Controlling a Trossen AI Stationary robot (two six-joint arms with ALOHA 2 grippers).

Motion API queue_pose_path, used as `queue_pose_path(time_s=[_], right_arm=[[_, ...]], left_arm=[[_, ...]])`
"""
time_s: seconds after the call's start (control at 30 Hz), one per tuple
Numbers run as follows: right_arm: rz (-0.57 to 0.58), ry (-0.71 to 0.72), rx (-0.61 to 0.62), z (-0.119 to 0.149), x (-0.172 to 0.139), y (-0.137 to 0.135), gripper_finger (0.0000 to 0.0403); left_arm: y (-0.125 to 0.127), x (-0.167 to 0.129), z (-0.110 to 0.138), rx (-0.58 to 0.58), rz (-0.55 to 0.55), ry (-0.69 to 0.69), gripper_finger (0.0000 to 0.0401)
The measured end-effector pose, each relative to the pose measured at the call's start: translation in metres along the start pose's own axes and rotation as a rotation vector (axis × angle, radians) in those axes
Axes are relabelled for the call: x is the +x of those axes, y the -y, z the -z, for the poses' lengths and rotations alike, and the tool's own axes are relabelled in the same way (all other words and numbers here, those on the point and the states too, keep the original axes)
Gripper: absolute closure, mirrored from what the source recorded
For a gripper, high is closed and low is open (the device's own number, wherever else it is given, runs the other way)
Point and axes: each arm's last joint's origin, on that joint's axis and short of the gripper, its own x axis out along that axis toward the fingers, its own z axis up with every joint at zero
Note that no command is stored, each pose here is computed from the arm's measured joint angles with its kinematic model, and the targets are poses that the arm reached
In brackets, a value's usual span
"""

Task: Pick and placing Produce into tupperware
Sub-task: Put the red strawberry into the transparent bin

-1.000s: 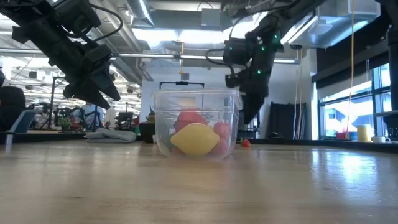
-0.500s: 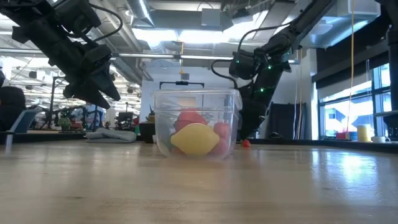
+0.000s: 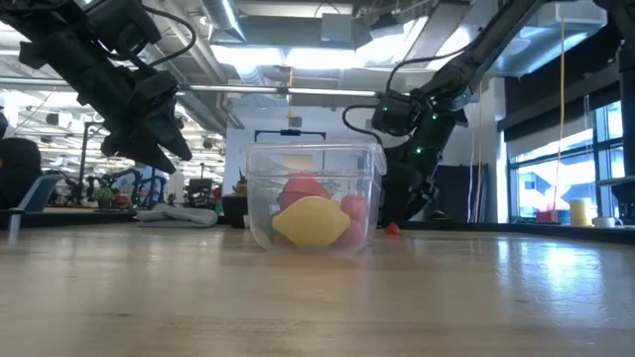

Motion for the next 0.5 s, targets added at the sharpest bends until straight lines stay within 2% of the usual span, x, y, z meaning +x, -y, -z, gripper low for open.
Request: queue_pose_path(time_s=[0.13, 0.37, 0.5], right_arm=[[-0.010, -0.023, 0.089, 0.002, 0.011, 0.001, 0.0092], [0.001, -0.056, 0.156, 0.006, 0.021, -0.001, 0.0094], [0.014, -0.056, 0.214, 0.006, 0.020, -0.001, 0.0123]], left_arm=[[0.000, 0.000, 0.000, 0.000, 0.000, 0.000, 0.0140], [0.000, 0.000, 0.000, -0.001, 0.000, 0.001, 0.0140], [0.000, 0.000, 0.000, -0.001, 0.000, 0.001, 0.0140]])
